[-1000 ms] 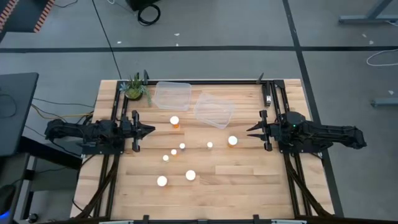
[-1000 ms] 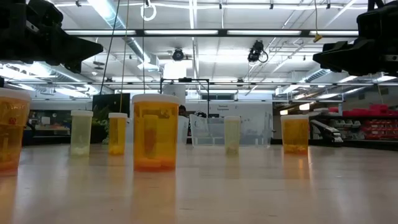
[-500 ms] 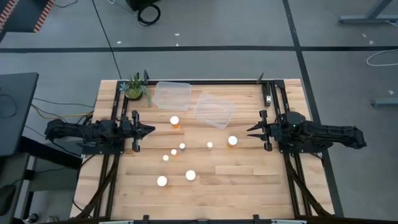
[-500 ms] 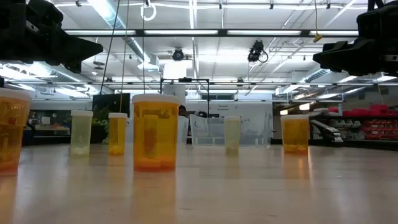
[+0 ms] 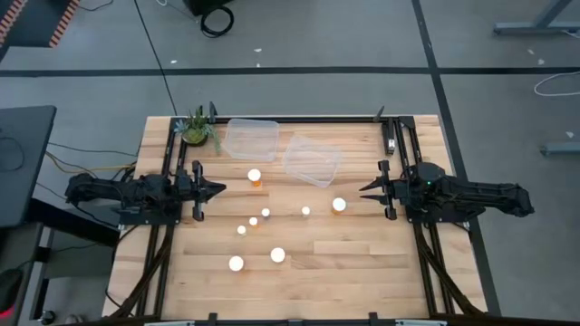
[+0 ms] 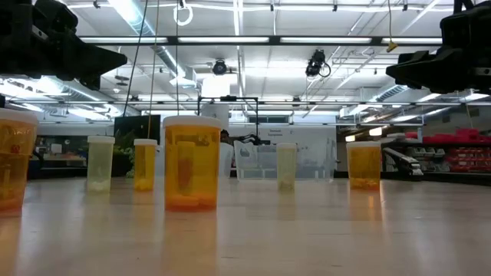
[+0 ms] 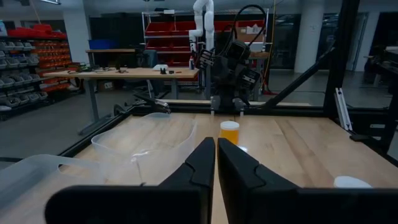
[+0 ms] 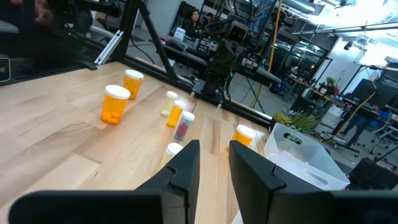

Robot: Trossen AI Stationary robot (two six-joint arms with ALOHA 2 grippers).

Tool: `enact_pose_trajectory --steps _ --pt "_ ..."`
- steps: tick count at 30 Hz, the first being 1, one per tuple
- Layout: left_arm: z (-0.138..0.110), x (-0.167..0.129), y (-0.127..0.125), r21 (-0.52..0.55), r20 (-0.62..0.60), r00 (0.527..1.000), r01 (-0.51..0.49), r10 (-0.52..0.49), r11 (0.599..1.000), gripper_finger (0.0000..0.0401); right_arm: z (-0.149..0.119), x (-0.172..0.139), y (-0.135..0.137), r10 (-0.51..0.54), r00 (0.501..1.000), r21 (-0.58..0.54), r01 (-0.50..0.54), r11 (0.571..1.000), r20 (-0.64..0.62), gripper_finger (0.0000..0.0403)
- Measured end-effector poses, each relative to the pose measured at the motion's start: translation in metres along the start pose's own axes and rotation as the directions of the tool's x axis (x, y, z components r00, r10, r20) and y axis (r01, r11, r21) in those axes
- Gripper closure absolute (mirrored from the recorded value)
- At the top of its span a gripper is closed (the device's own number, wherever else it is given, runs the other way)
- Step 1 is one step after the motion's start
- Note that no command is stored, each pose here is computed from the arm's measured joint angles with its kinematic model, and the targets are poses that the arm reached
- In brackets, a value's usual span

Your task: Pick and place medicine bottles into bin by pill shape (circle, oval)

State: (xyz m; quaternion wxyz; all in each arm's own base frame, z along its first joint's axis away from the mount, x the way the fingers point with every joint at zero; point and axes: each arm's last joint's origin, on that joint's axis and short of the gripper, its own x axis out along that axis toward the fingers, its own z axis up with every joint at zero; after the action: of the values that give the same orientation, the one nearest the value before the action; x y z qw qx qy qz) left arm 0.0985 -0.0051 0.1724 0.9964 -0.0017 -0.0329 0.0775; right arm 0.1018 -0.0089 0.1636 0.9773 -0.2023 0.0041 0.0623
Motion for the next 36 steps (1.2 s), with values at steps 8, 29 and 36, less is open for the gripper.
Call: enact_pose_trajectory --steps 8,29,36 --pt "-0.0002 0.0 0.0 0.0 -0.001 1.0 0.0 0.0 1.0 0.0365 0.0001 0.0 0.0 0.0 1.0 0.0 0.0 1.0 0.001 0.031" --pt "0.0029 0.0 0.0027 -0.295 0.028 0.997 -0.066 0.078 0.953 0.0365 0.0 0.0 0.0 0.0 1.0 0.0 0.0 1.0 0.0 0.031" --pt "0.005 0.0011 0.0024 -0.33 0.048 0.996 -0.058 0.077 0.942 0.0378 0.0 0.0 0.0 0.0 1.0 0.0 0.0 1.0 0.0 0.031"
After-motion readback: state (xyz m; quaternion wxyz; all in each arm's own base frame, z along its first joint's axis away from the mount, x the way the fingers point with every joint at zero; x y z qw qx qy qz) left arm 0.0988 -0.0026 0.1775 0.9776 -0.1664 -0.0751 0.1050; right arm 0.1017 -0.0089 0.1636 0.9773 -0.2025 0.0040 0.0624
